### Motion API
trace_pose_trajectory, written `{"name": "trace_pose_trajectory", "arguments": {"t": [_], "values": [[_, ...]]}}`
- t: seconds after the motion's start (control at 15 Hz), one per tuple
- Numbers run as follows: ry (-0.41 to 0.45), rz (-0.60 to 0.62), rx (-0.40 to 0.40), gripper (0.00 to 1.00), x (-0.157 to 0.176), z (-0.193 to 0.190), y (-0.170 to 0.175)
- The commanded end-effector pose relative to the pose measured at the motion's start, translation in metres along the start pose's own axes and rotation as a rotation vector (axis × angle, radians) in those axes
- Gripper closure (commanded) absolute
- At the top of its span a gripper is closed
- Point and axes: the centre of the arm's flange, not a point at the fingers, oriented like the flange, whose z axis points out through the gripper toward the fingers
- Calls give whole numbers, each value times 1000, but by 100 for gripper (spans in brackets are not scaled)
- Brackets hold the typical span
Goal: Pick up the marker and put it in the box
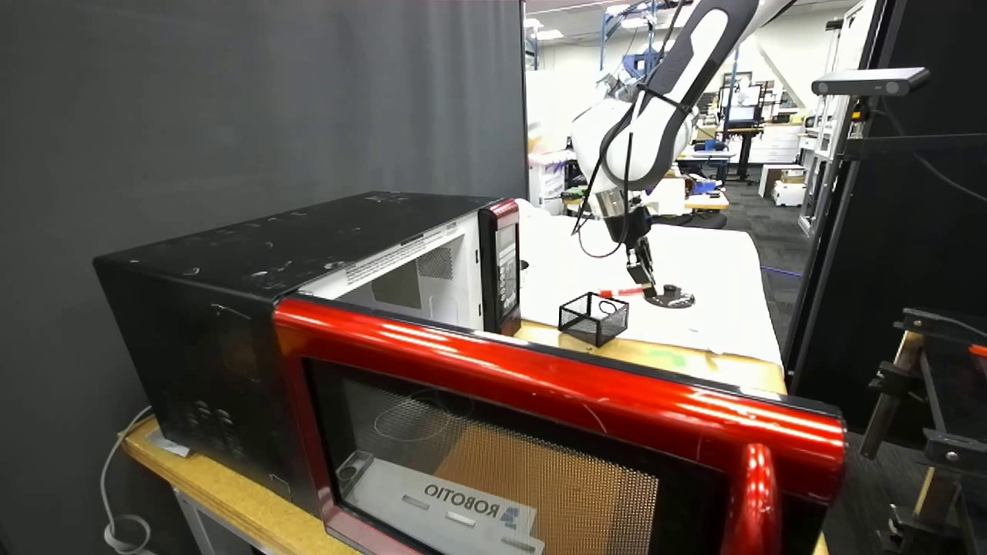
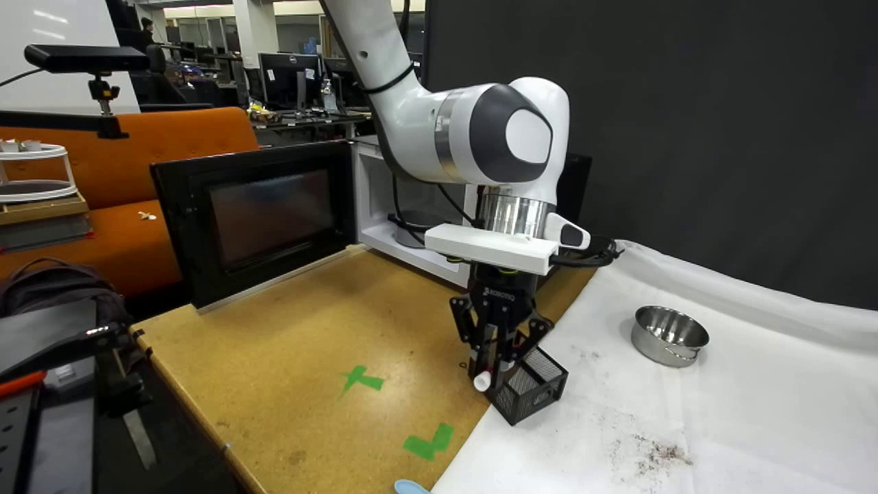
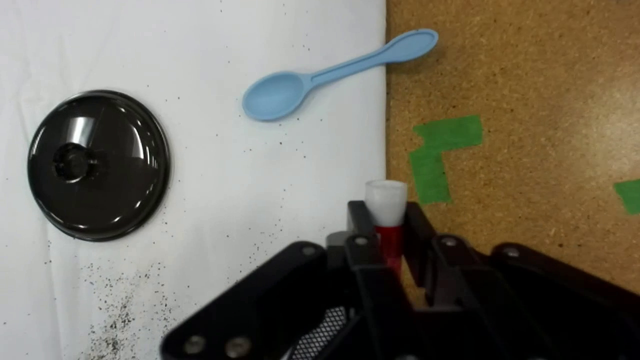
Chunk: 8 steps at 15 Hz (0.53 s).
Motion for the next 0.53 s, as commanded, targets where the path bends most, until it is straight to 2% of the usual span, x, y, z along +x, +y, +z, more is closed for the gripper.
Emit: {"name": "trace_pose_trajectory", "arguments": {"t": [0.0, 0.47], "values": [[32, -4, -36, 95, 26, 5, 7], [22, -45, -73, 95, 57, 5, -3]]}}
